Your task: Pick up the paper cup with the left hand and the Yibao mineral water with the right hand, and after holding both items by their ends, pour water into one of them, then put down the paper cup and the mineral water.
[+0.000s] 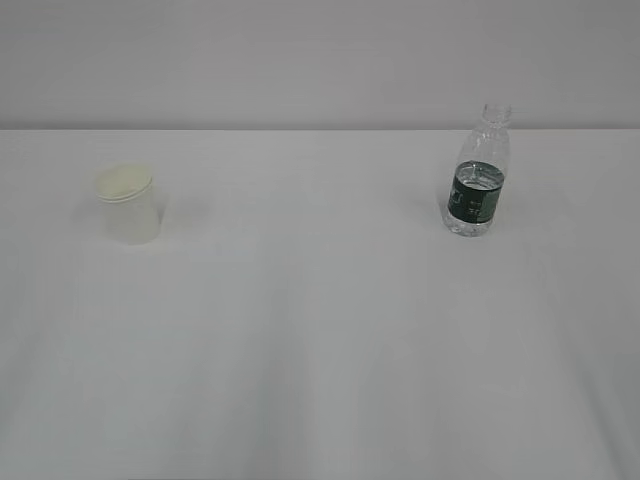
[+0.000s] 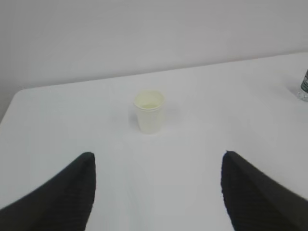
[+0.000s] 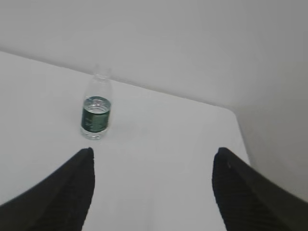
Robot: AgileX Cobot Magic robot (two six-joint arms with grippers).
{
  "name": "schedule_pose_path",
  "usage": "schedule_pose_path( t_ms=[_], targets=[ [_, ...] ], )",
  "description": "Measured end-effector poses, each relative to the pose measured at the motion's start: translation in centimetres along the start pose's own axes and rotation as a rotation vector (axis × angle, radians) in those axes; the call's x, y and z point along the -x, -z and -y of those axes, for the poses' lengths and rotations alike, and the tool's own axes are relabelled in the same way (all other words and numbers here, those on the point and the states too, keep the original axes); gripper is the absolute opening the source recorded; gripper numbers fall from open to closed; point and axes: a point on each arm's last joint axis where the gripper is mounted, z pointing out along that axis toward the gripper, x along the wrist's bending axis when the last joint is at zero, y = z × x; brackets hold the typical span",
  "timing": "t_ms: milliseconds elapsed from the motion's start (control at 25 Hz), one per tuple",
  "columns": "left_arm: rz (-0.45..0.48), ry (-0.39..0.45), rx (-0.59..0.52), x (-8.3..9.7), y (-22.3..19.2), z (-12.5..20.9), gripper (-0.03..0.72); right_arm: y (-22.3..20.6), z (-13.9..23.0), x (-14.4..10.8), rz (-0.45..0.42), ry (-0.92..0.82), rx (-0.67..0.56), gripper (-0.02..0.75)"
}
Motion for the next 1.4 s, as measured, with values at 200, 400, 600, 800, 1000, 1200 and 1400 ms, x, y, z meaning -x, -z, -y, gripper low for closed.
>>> schedule_pose_path(
  t_ms=[200, 400, 600, 800, 1000, 1200, 1400],
  targets=[
    [0.023, 0.021, -0.088, 0.2, 0.0, 0.8, 0.583, 2.4, 1.0, 1.0, 0.084, -0.054, 0.02, 0.576],
    [0.042, 0.033, -0.194, 0.4, 0.2, 1.7, 0.582, 4.2, 2.5, 1.2, 0.081, -0.129, -0.022, 0.575],
    [0.054, 0.038, -0.26, 0.5, 0.5, 2.4, 0.582, 5.5, 4.2, 0.6, 0.015, -0.153, -0.102, 0.573],
    [0.069, 0.049, -0.287, 0.7, 0.7, 2.6, 0.568, 6.2, 5.0, -0.1, -0.067, -0.136, -0.193, 0.572],
    [0.077, 0.048, -0.366, 0.8, 0.9, 3.3, 0.54, 6.3, 5.5, -0.3, -0.089, -0.12, -0.25, 0.572],
    [0.08, 0.047, -0.409, 0.8, 1.1, 3.6, 0.531, 6.4, 5.6, -0.5, -0.113, -0.124, -0.263, 0.572],
    [0.08, 0.046, -0.393, 0.8, 1.3, 3.7, 0.527, 6.2, 5.8, -0.7, -0.118, -0.121, -0.27, 0.572]
  ],
)
